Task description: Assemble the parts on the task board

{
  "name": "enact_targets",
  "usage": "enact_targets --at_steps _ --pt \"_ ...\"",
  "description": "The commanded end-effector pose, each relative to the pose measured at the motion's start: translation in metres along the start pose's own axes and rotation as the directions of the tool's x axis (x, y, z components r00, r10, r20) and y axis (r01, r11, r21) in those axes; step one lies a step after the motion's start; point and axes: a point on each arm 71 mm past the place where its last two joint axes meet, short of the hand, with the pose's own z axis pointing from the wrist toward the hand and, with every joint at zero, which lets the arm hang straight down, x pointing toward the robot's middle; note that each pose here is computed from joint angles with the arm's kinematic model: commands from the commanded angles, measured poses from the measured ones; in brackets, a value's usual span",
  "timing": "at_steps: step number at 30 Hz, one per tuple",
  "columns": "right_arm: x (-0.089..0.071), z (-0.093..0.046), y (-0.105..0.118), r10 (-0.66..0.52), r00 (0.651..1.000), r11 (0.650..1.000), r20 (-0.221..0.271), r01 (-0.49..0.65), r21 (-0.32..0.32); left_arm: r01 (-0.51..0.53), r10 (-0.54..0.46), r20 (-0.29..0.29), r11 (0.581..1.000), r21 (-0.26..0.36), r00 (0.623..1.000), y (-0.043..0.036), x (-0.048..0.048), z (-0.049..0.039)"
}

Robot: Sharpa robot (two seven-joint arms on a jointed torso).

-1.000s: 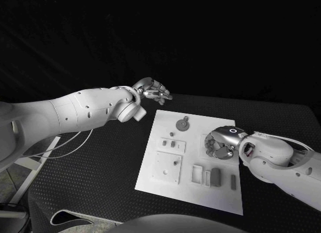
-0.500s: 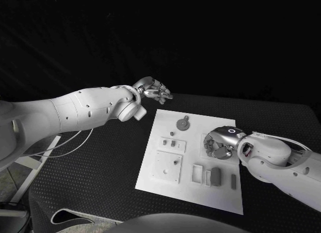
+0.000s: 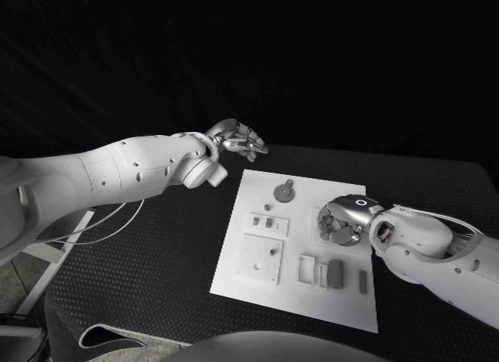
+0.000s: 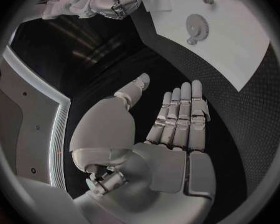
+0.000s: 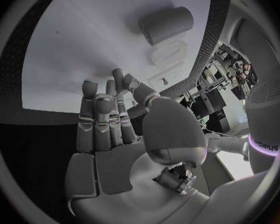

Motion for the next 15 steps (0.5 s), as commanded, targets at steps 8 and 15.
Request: enact_targets --at_steps 8,15 --pt "-0.002 -0.0025 -0.0017 -0.003 0.999 1.0 0.039 0.003 0.0 0.001 -0.001 -0.012 1.0 0.015 1.0 -0.0017 0.0009 0.0003" --pt "-0.0037 -0.0062 -0.0023 0.01 0.998 1.0 0.059 -0.01 0.0 0.0 0.0 -0.01 1.0 0.015 1.0 -0.0014 0.0006 0.0005"
